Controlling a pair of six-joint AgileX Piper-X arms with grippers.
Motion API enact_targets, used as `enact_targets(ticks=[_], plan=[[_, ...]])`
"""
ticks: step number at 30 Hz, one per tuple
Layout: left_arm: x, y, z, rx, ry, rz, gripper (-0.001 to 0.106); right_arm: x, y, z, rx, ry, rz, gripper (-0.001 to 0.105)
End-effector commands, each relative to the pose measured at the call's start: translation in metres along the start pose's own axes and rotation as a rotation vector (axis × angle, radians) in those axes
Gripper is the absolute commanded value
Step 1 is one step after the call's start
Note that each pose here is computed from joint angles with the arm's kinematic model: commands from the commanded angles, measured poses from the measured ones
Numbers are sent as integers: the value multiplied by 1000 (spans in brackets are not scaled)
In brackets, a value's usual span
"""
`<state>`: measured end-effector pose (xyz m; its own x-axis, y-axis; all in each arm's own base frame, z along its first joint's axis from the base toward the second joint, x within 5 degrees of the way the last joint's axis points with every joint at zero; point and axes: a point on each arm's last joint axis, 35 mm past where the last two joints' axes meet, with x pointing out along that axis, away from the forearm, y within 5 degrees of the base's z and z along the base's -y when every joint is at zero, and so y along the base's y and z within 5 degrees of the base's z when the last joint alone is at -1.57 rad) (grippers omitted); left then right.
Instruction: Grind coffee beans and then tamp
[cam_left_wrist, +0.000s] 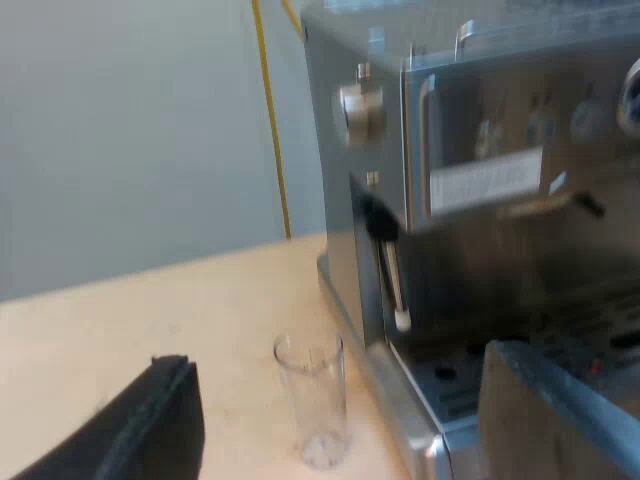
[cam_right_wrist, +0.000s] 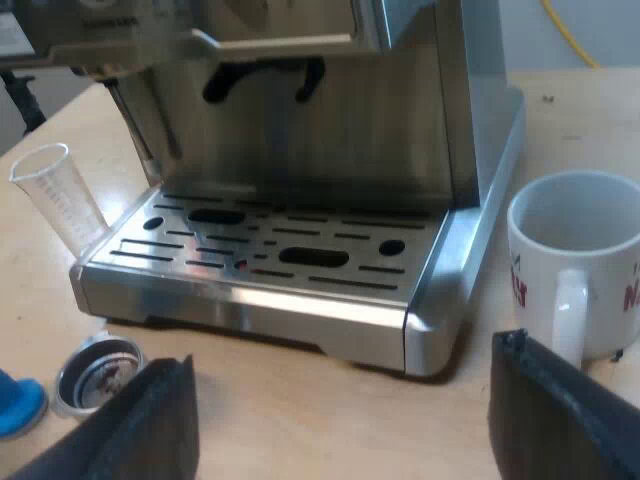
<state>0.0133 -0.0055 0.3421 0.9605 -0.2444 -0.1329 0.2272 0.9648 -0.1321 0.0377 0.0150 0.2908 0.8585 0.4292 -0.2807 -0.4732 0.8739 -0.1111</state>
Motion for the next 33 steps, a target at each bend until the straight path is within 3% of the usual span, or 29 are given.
enact_targets(ticks=[1,15,18,33], plan=[[10,2,-9,-5,41,16,60,6,-1,-7,11,20,21,63],[31,9,-42,-17,167,31,60,18,0,-34,55,136,50,63],[33,10,-54,-24,241,40,60,20,2,-43,54,190,69,63],[33,10,-53,-24,238,38,60,20,2,-44,57,192,71,63]])
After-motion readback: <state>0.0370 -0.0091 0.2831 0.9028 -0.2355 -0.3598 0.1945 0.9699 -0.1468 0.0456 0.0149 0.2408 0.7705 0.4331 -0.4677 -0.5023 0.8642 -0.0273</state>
